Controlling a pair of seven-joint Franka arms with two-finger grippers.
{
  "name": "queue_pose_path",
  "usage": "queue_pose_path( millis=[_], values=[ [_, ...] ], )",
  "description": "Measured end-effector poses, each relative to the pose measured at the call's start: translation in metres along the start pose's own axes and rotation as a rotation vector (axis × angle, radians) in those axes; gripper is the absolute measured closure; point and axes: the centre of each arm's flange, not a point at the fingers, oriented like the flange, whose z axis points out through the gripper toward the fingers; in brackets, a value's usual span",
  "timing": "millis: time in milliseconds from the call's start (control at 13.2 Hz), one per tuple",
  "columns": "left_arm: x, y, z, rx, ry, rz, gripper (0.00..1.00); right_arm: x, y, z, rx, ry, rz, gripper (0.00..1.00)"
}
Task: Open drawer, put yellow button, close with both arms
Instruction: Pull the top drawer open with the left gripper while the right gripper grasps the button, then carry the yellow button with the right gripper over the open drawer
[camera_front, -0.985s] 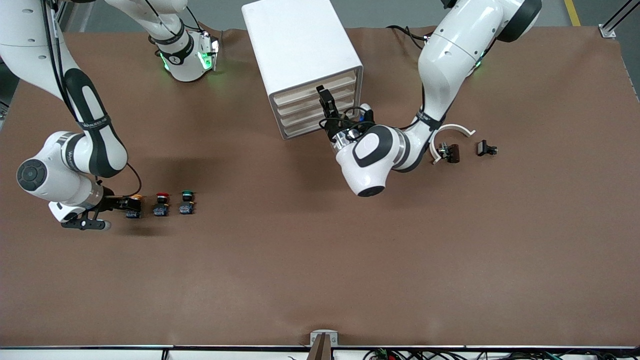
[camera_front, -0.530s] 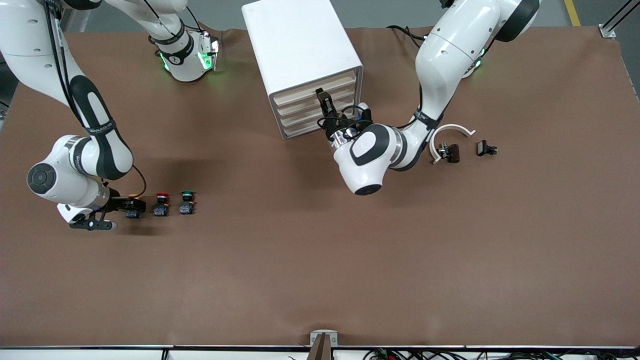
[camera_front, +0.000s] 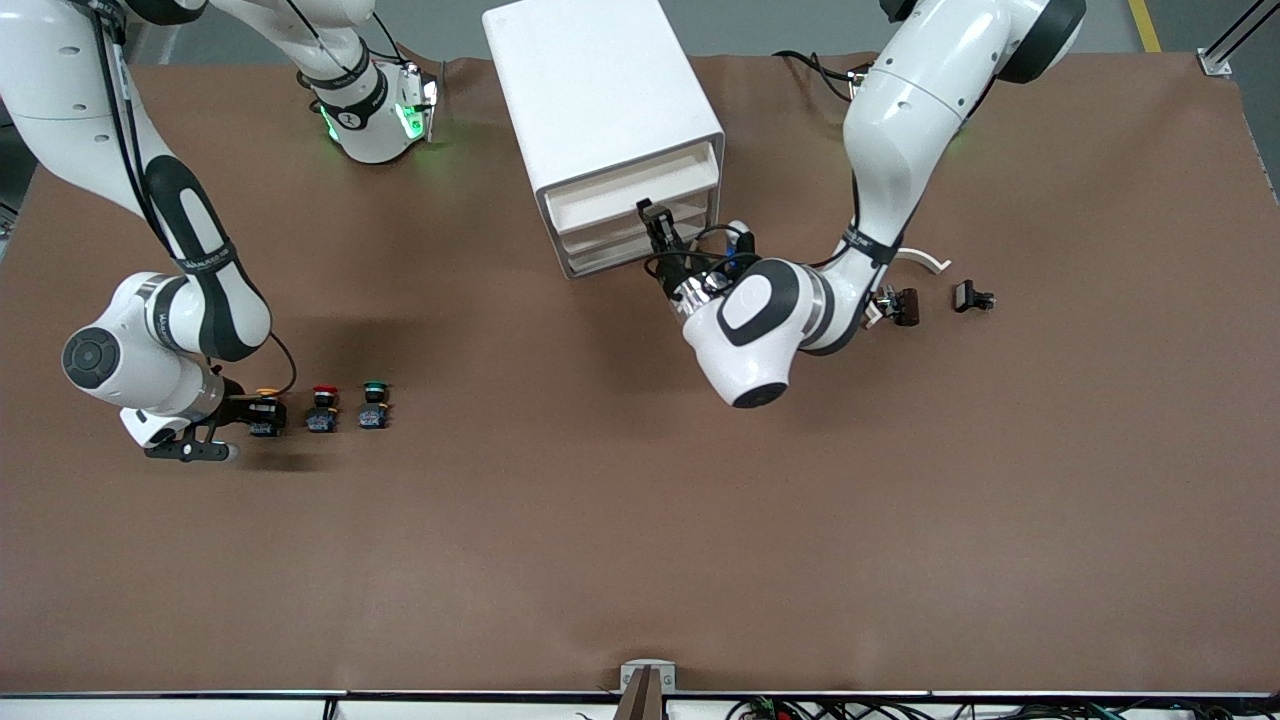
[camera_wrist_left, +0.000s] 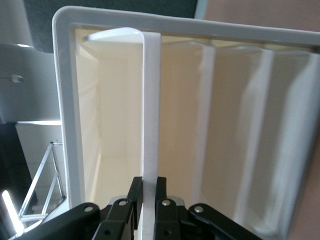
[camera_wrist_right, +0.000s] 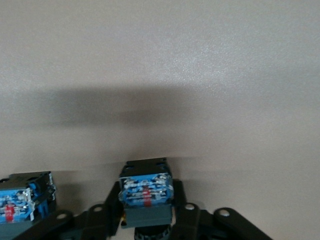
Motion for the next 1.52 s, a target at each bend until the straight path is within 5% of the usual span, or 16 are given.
queue_pose_path(
  millis=[379,758,1136,1515],
  values=[
    [0.004,0.005,-0.049,-0.075,-0.121,0.028,0.86,0.006,-0.006,-0.015,0.005,-0.013,-0.009,0.59],
    [0.016,0.010,-0.102,-0.147,-0.237,0.067,0.86,0.016,-0.059,-0.153,0.011,-0.100,0.052,0.59],
    [0.028,0.016,-0.141,-0.212,-0.326,0.136,0.86,-0.037,-0.168,-0.263,0.029,-0.166,0.235,0.59],
    [0.029,-0.001,-0.173,-0.310,-0.350,0.286,0.31,-0.108,-0.322,-0.318,0.025,-0.143,0.417,0.59]
  ],
)
